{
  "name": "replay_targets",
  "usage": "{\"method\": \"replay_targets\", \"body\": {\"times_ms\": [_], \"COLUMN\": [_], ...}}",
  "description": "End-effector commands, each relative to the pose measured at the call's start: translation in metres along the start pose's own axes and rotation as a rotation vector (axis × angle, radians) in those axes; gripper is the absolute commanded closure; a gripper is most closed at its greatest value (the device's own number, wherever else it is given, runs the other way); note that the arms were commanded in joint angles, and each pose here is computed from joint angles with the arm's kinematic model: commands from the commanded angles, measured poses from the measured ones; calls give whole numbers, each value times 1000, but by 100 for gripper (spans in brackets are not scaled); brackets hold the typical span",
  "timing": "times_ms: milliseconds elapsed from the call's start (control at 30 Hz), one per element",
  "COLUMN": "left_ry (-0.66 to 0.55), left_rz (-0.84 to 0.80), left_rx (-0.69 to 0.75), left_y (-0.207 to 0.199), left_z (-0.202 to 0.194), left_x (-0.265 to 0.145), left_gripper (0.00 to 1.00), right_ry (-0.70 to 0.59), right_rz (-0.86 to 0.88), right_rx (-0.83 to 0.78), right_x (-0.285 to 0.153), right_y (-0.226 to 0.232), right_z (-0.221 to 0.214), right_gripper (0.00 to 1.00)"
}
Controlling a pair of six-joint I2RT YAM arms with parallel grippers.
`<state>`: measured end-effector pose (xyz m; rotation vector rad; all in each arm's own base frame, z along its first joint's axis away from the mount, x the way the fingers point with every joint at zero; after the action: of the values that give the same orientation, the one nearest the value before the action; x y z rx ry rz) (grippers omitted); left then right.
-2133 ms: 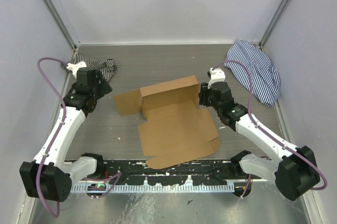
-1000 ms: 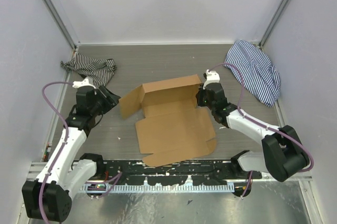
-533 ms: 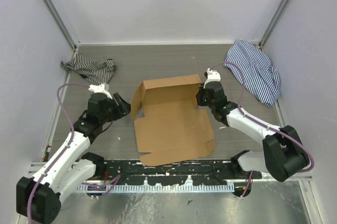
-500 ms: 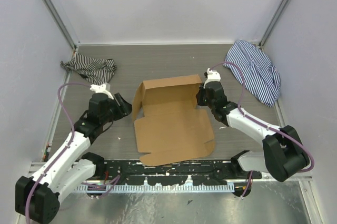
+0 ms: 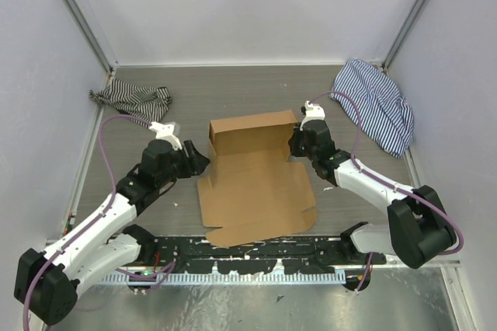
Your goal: Fold the paper box
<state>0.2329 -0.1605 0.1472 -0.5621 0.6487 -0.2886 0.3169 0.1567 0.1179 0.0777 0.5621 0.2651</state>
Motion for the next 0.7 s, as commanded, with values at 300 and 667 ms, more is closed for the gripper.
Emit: {"method": "replay_targets", "body": {"times_ms": [300, 667], "left_ry": [-95, -200], "left_rz": [-101, 43], "left_rx": [82, 165], "left_y": [-39, -28], "left_z": [9, 17], "left_x": [-3, 21], "left_gripper": [40, 40], "right_ry": [-58, -81], "right_rz": [55, 125], "right_rx": [26, -5], "right_x": [0, -13], "right_y": [12, 23], "right_z": [21, 14], "right_gripper": [97, 97]}}
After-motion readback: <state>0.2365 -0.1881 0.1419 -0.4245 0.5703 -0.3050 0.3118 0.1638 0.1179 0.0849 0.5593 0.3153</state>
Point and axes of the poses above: each gripper's point midway between its finger pads, its own x axis out along the fingers, its own y axis along the line the jaws close on, z = x × y, the point moved 2 cm from there along -x, back along the fingers, and after that the axes turned 7 degrees about -x, right-handed, at the moved point
